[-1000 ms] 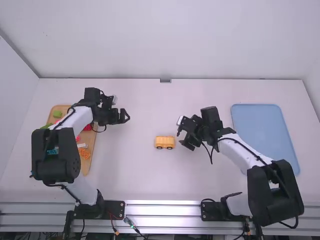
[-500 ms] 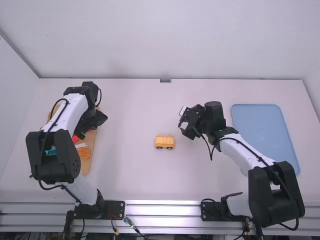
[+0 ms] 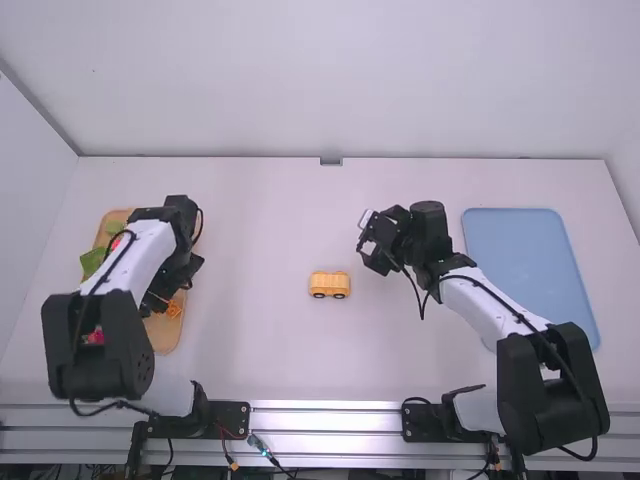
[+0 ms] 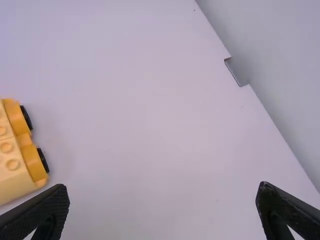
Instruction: Assemble lego blocks to make yellow taxi
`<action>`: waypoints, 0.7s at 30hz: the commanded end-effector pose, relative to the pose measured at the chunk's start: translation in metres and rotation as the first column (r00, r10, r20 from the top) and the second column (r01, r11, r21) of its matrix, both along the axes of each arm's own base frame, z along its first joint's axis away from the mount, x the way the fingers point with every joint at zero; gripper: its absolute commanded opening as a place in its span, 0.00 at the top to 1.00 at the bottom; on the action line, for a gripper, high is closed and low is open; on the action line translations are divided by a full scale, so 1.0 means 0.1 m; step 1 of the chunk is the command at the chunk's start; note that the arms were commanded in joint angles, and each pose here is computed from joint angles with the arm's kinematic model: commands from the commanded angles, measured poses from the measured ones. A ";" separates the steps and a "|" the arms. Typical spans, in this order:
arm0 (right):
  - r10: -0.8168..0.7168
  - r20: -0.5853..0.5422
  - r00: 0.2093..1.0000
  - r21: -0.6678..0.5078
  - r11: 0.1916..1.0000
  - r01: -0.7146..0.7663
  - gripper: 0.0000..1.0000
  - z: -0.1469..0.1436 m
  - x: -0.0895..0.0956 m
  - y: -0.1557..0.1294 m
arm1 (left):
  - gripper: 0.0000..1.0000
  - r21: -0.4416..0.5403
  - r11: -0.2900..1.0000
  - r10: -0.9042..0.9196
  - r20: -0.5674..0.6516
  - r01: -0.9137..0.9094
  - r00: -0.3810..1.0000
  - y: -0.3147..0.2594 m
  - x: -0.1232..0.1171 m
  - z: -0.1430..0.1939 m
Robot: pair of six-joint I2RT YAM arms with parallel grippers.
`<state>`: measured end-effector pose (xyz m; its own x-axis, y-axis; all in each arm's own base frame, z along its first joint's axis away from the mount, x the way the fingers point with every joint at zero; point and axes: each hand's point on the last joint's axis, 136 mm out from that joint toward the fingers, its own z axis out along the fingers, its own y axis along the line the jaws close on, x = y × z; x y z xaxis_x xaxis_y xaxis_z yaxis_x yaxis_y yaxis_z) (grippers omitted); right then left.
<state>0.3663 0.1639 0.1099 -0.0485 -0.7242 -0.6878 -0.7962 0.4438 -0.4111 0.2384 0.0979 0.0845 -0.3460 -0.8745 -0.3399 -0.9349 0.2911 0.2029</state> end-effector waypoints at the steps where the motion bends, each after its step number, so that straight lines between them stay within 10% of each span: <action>1: -0.002 0.036 0.999 0.017 1.000 0.002 0.01 0.15 0.07 0.02 | 0.01 0.065 0.998 -0.001 0.070 -0.003 0.998 0.11 -0.10 0.12; 21: -0.015 0.054 0.998 0.047 0.999 0.013 0.01 0.24 0.11 0.05 | 0.19 -0.110 0.968 -0.215 0.105 0.226 0.971 0.33 -0.11 -0.52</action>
<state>0.3719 0.1656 0.1172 -0.0401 -0.7064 -0.7067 -0.7793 0.4647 -0.4203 0.2312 0.1352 0.0411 -0.4784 -0.8220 -0.3088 -0.8719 0.4864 0.0561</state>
